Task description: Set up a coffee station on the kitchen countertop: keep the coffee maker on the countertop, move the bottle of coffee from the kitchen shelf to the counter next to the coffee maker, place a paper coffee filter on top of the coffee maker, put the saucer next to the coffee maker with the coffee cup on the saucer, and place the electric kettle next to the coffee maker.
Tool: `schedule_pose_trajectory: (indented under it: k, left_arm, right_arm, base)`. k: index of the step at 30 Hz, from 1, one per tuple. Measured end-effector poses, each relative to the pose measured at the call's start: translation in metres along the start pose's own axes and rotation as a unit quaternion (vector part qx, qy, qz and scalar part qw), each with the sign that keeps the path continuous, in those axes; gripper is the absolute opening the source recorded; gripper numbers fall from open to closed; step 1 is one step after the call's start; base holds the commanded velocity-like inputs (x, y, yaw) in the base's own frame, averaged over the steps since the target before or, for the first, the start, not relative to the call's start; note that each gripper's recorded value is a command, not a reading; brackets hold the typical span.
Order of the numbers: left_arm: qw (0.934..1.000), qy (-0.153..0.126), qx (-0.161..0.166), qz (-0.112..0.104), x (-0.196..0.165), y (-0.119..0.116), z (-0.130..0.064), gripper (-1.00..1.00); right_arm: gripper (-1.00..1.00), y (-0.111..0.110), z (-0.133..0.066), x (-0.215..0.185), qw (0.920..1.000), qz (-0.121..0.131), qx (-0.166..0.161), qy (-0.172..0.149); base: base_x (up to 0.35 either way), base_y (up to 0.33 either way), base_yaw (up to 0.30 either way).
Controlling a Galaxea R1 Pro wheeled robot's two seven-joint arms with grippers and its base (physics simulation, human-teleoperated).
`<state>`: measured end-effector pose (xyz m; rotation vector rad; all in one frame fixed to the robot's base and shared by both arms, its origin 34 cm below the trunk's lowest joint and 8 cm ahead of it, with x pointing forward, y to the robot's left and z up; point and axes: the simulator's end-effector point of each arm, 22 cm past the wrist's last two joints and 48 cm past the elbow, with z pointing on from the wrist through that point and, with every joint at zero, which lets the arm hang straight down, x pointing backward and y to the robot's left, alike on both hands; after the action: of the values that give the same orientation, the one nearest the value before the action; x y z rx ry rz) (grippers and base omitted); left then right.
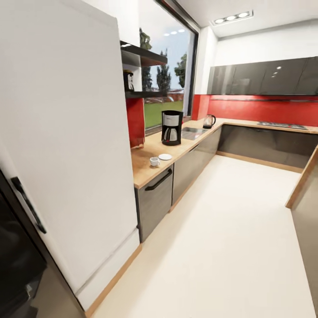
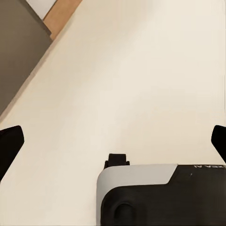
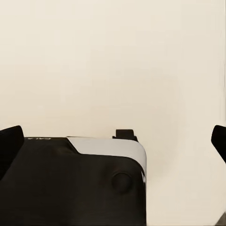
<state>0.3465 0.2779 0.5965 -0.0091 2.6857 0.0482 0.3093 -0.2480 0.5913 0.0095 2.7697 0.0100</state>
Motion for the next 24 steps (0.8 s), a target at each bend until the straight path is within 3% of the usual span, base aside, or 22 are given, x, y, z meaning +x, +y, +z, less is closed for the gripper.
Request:
schedule_pose_trajectory:
  k: [24]
  left_arm:
    - [1.0,0.007,-0.004,-0.005,0.002,0.005,-0.024,1.0]
  right_arm:
    - [1.0,-0.004,-0.025,0.003,1.0,0.0,0.003,0.007]
  base:
    - [0.0,0.0,-0.289]
